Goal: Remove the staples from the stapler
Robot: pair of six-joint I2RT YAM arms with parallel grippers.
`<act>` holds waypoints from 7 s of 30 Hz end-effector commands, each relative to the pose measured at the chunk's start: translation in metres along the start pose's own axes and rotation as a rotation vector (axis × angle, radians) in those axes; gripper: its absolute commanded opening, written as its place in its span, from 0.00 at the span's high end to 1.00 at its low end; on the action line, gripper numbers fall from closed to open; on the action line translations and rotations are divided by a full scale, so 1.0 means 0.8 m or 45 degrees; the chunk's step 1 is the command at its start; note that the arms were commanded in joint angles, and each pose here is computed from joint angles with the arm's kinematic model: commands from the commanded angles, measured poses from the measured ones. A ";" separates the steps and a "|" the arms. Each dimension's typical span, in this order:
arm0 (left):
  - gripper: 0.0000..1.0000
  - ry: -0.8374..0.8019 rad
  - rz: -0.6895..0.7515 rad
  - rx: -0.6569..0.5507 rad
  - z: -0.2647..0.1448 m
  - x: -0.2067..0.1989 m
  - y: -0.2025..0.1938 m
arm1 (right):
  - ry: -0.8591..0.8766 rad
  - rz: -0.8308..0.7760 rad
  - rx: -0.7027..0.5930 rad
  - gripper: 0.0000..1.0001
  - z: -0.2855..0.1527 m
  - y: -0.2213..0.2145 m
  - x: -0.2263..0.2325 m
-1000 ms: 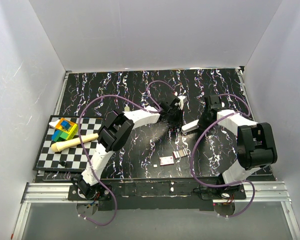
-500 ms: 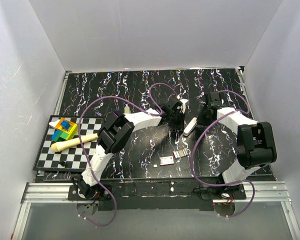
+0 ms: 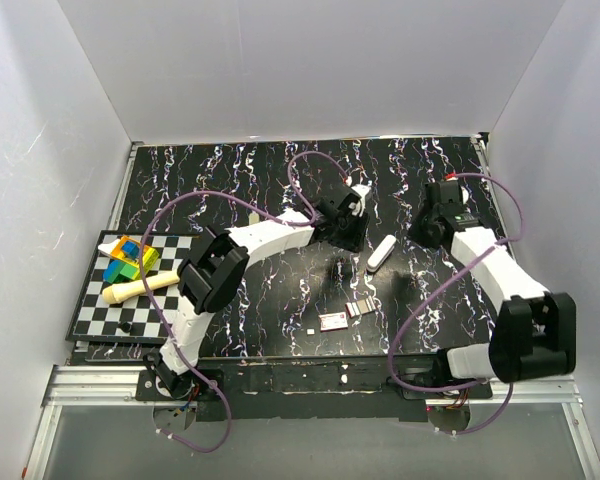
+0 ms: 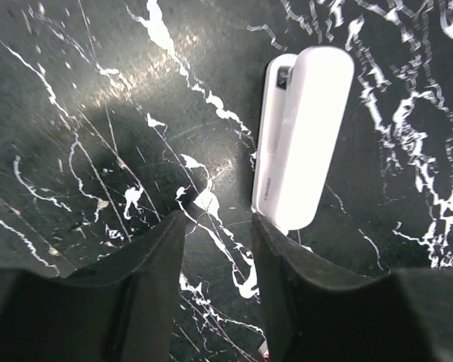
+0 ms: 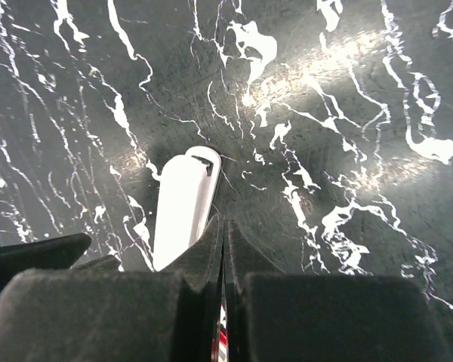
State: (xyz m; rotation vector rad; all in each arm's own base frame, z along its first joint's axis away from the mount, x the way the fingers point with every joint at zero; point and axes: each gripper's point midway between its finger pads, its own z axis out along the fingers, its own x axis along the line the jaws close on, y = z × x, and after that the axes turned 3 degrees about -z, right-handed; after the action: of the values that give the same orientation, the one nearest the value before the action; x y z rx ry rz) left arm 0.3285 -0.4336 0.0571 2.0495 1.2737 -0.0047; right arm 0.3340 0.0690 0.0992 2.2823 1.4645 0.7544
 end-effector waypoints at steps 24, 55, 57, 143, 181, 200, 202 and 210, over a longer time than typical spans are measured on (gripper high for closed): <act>0.27 -0.250 0.368 -0.189 -0.028 -0.082 0.101 | 0.241 -0.071 -0.241 0.53 -0.140 -0.021 -0.017; 0.19 -0.042 0.521 -0.151 0.047 -0.086 0.077 | 0.406 -0.156 -0.222 0.54 -0.174 -0.043 -0.005; 0.21 -0.038 0.522 -0.153 0.050 -0.086 0.077 | 0.414 -0.156 -0.224 0.55 -0.176 -0.043 -0.004; 1.00 -1.149 0.572 -0.282 -0.410 -0.157 -0.051 | 1.438 -1.064 0.039 0.52 -0.373 -0.133 0.136; 1.00 -1.285 0.550 -0.281 -0.439 -0.160 -0.076 | 1.747 -1.265 0.145 0.53 -0.416 -0.180 0.198; 1.00 -1.274 0.506 -0.396 -0.452 -0.167 -0.057 | 1.780 -1.254 0.147 0.99 -0.411 -0.202 0.192; 1.00 -1.258 0.497 -0.442 -0.458 -0.167 -0.051 | 1.780 -1.248 0.156 0.99 -0.408 -0.208 0.185; 1.00 -1.151 0.467 -0.695 -0.490 -0.161 -0.022 | 1.776 -1.209 0.185 0.99 -0.397 -0.226 0.160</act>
State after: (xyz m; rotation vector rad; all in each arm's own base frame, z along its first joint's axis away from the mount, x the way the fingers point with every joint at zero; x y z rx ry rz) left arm 0.0986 -0.3197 0.3308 1.6371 0.3153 -0.5280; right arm 0.0733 0.2711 0.3178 0.4717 2.6514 2.0413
